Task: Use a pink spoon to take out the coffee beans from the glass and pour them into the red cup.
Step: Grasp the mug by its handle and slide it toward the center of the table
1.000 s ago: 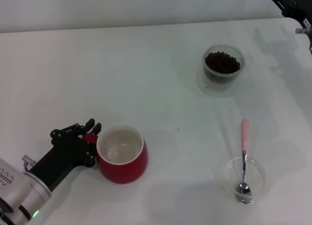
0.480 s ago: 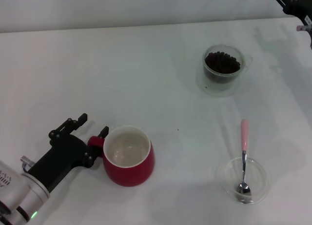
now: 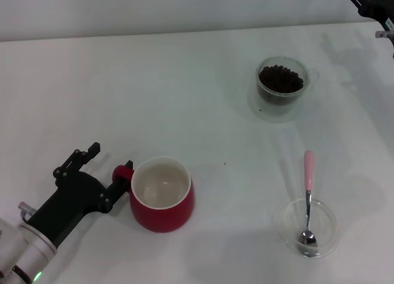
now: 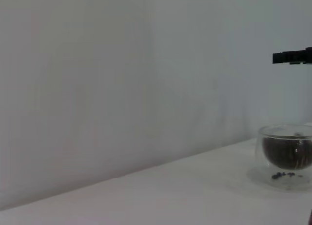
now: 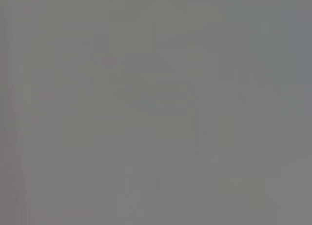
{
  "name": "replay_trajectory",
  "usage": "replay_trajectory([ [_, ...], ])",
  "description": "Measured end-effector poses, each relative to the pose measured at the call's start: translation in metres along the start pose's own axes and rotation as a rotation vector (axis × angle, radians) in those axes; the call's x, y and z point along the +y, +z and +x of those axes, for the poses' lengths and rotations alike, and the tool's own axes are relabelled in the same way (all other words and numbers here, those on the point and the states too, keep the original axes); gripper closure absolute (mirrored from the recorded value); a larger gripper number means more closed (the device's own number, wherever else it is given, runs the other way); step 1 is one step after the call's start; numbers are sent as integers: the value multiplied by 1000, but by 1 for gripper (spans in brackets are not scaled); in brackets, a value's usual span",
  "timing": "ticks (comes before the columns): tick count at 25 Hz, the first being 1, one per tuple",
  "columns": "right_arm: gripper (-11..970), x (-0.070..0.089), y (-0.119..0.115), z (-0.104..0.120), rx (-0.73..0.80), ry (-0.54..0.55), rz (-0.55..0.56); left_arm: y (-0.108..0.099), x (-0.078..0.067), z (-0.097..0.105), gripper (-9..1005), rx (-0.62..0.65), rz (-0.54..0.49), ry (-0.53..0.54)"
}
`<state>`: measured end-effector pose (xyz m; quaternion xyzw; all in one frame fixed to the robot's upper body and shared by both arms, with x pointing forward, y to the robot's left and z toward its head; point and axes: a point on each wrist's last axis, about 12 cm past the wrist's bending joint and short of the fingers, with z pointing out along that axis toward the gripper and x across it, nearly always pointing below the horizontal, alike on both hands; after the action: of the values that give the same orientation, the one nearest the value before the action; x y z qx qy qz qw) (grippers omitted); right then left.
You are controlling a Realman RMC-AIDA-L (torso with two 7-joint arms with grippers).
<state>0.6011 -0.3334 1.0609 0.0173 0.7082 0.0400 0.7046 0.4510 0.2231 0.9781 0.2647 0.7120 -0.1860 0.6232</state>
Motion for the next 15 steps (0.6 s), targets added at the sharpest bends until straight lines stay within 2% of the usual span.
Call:
replay_trajectory([
  [15,117,0,0,-1,-6,0,-3,-10,-3,6,272,20,-13,-9],
])
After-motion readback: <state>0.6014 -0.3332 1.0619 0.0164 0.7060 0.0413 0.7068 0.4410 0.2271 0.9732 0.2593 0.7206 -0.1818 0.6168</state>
